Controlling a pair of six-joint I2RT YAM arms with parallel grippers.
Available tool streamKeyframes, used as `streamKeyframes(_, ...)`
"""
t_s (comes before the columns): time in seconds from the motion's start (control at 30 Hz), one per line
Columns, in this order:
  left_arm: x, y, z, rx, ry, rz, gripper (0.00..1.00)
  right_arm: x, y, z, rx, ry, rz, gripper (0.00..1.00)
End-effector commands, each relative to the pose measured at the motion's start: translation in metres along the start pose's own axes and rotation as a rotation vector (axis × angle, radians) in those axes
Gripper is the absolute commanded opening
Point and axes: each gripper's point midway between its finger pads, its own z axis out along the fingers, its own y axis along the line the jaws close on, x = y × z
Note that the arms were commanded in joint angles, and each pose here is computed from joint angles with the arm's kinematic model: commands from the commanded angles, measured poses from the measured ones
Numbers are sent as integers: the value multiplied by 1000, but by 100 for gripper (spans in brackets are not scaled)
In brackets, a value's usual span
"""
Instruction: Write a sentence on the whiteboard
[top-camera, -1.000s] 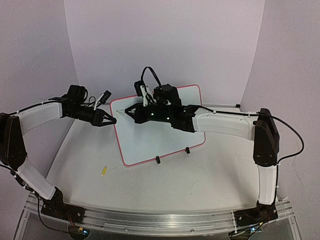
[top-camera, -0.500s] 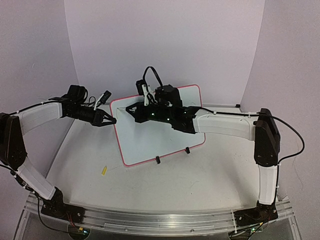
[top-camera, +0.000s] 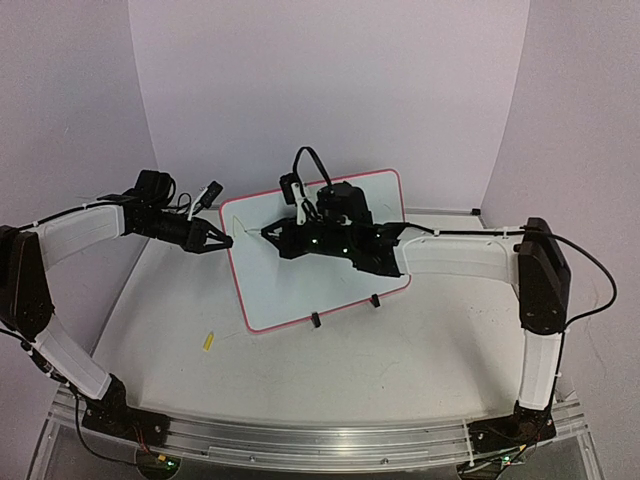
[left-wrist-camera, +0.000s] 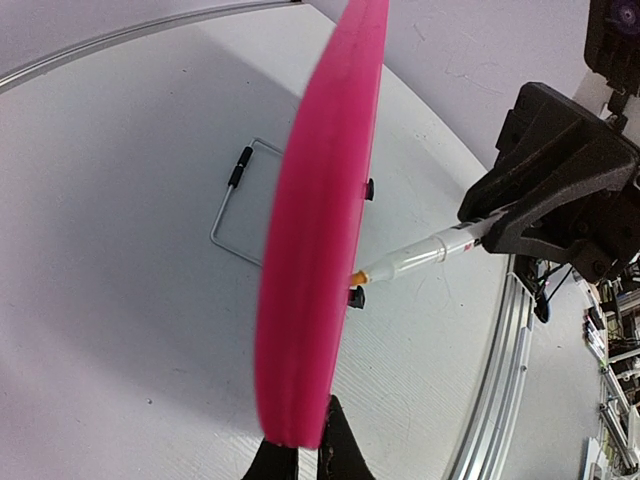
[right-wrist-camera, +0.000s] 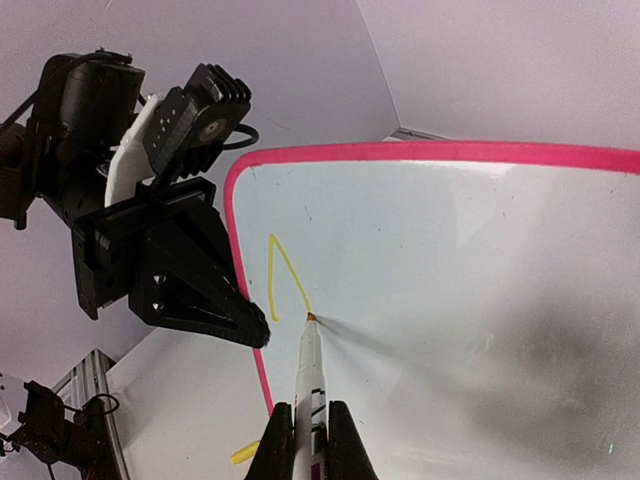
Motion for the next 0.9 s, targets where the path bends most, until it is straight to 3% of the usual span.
streamKeyframes(0.0,5,5,0,-48,19,8,0,-9,-9,-11,45,-27,17,0)
streamKeyframes(0.87,5,5,0,-48,18,9,0,-60,-2,-18,34,-236,36,0)
